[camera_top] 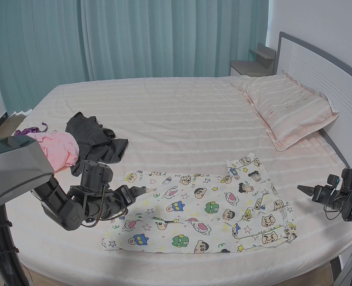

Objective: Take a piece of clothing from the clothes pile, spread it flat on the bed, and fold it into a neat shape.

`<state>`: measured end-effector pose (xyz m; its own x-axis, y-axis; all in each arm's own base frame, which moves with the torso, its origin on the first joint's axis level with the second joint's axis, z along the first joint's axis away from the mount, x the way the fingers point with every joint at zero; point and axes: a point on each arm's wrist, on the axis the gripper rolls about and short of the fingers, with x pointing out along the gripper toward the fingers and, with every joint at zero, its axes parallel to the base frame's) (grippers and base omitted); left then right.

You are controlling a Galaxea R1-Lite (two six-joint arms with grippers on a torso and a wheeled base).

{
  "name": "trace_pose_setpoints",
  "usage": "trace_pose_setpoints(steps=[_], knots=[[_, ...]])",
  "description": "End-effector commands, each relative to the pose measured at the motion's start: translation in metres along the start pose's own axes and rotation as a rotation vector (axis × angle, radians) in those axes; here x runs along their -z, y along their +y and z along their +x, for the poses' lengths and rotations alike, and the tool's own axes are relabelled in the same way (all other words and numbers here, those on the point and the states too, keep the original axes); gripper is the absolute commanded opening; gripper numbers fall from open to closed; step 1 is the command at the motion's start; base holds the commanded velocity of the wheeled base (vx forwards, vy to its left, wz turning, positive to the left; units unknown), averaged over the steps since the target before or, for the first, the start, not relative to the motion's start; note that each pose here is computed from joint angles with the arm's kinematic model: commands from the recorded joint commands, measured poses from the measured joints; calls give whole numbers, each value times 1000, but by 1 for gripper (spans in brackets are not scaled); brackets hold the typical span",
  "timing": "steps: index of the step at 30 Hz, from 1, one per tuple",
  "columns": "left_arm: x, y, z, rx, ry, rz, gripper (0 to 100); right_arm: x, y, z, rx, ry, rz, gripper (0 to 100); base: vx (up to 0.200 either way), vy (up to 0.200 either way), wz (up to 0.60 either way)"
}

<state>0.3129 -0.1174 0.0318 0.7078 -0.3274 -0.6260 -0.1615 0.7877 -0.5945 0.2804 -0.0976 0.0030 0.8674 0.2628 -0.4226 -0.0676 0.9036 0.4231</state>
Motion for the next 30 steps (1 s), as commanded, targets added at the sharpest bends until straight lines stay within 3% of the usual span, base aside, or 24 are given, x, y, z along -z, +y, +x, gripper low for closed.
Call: trace_pose_setpoints(steps=[1, 7, 9, 10, 12, 14, 16, 20, 30], knots=[[-31, -2, 10, 10, -90, -25, 100, 2, 7, 0, -15, 13, -4, 100, 0, 0, 0], [-75, -2, 47, -84, -105, 68, 100, 5, 28, 5, -46, 34, 18, 100, 0, 0, 0], [-75, -2, 47, -84, -105, 68, 100, 5, 28, 5, -46, 34, 18, 100, 0, 0, 0], [-93, -2, 75, -119, -138, 72, 100, 4, 39, 8, -52, 20, 52, 100, 0, 0, 0], [-99, 1, 88, -124, -149, 79, 100, 5, 44, 9, -53, 15, 64, 100, 0, 0, 0], [-101, 3, 91, -128, -148, 83, 100, 5, 45, 9, -53, 14, 67, 100, 0, 0, 0], [-106, 20, 112, -178, -117, 128, 100, 12, 50, 8, -52, 19, 74, 100, 0, 0, 0], [-113, 33, 129, -195, -116, 118, 100, 14, 49, 6, -48, 21, 77, 100, 0, 0, 0], [-113, 37, 152, -152, -91, 119, 100, 17, 49, 4, -44, 30, 83, 100, 0, 0, 0]])
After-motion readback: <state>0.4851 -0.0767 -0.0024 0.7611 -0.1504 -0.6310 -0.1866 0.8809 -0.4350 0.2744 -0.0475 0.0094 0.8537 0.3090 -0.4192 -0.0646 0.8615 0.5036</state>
